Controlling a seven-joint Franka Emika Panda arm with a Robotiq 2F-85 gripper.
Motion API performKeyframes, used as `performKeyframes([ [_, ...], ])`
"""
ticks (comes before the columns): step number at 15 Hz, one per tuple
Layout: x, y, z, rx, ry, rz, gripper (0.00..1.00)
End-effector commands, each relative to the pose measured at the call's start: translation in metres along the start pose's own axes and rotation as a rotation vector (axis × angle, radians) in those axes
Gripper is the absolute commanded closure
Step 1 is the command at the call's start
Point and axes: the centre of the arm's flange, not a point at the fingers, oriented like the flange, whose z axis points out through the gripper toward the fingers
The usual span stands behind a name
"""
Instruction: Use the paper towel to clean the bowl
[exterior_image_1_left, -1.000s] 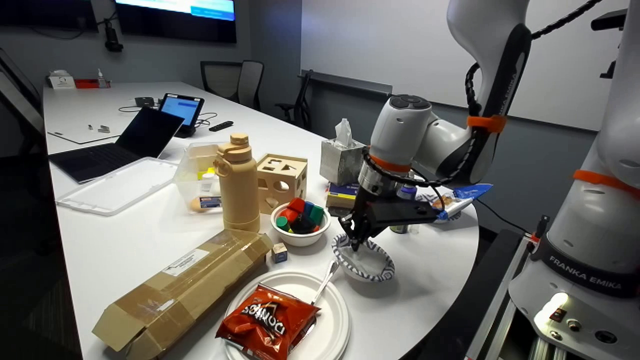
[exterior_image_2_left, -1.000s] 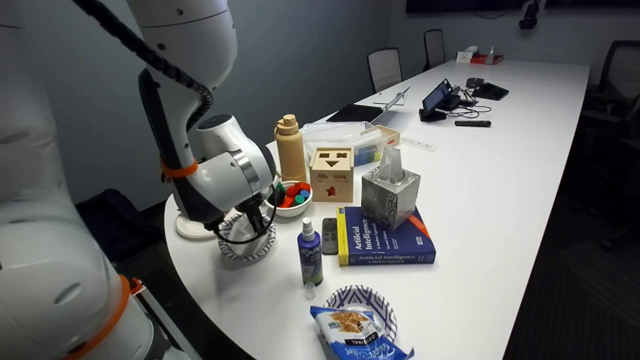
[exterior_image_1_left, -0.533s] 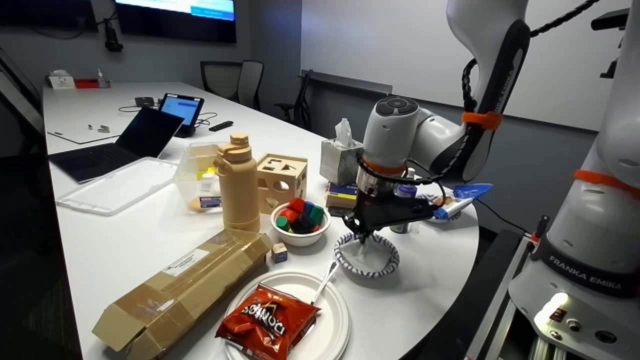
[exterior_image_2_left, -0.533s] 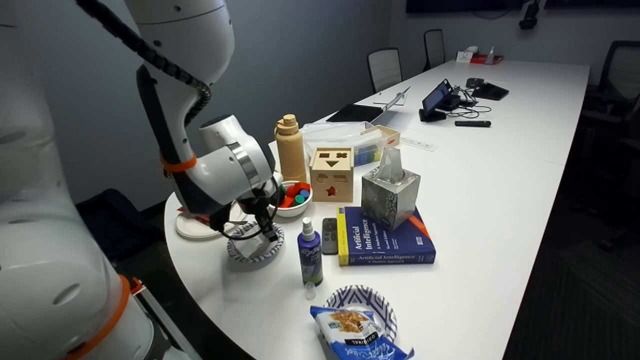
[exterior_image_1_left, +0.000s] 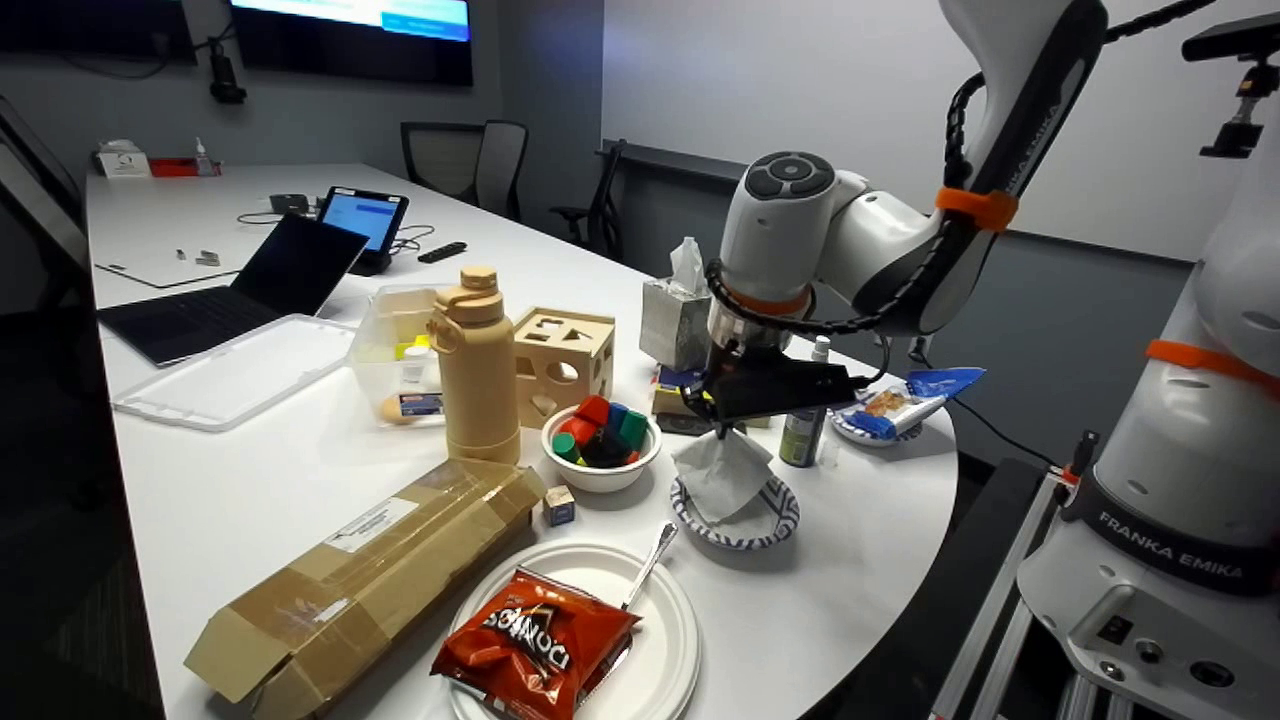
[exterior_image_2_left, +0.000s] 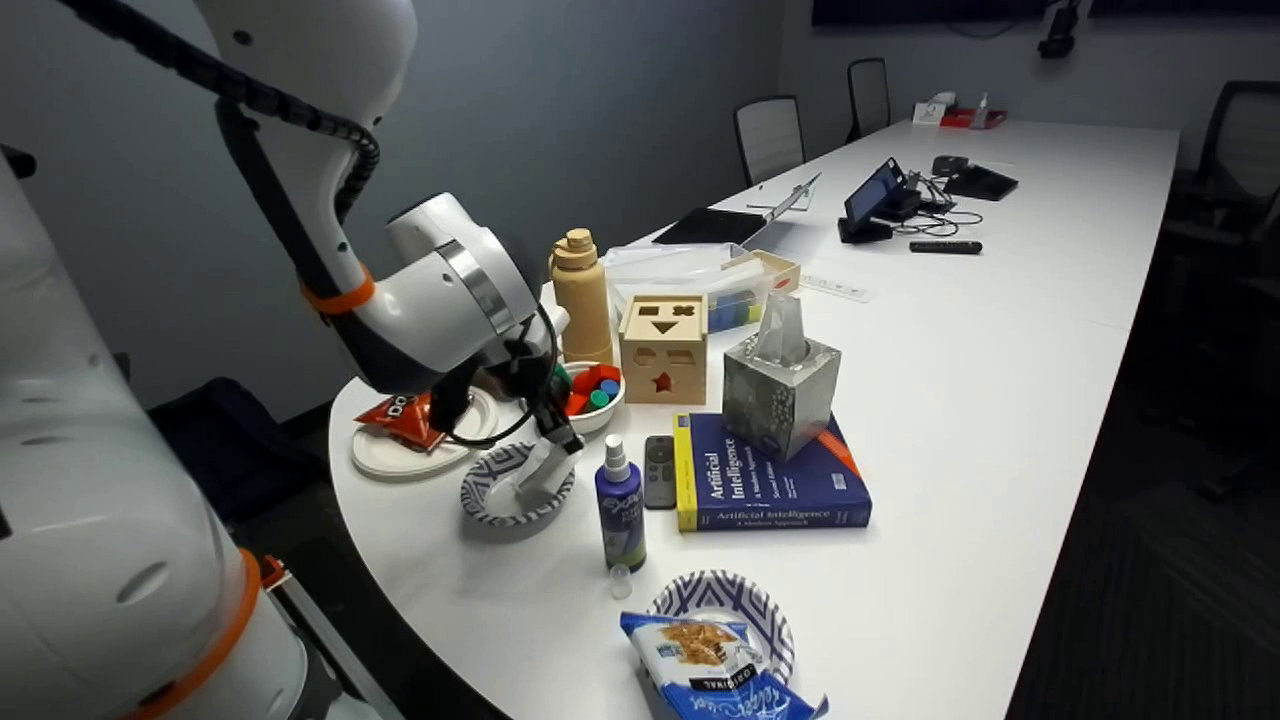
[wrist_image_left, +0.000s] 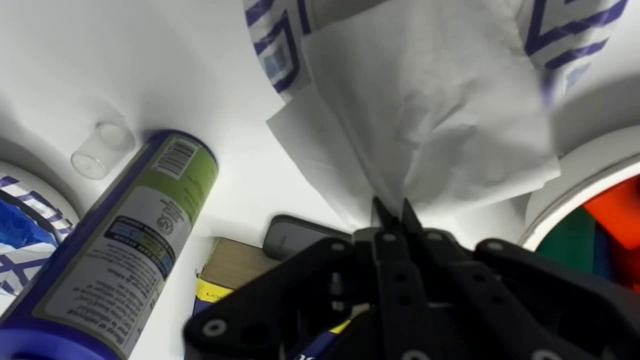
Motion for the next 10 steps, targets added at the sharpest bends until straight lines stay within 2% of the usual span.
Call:
performKeyframes([
  [1,-0.001,0.001,-0.006,0.003,-0.090,-0.010,0.99],
  [7,-0.006,0.001,0.004,0.012,-0.229,-0.031,0.99],
  [10,-0.009,-0.004,0.007,0.062,-0.231,-0.025,0.99],
])
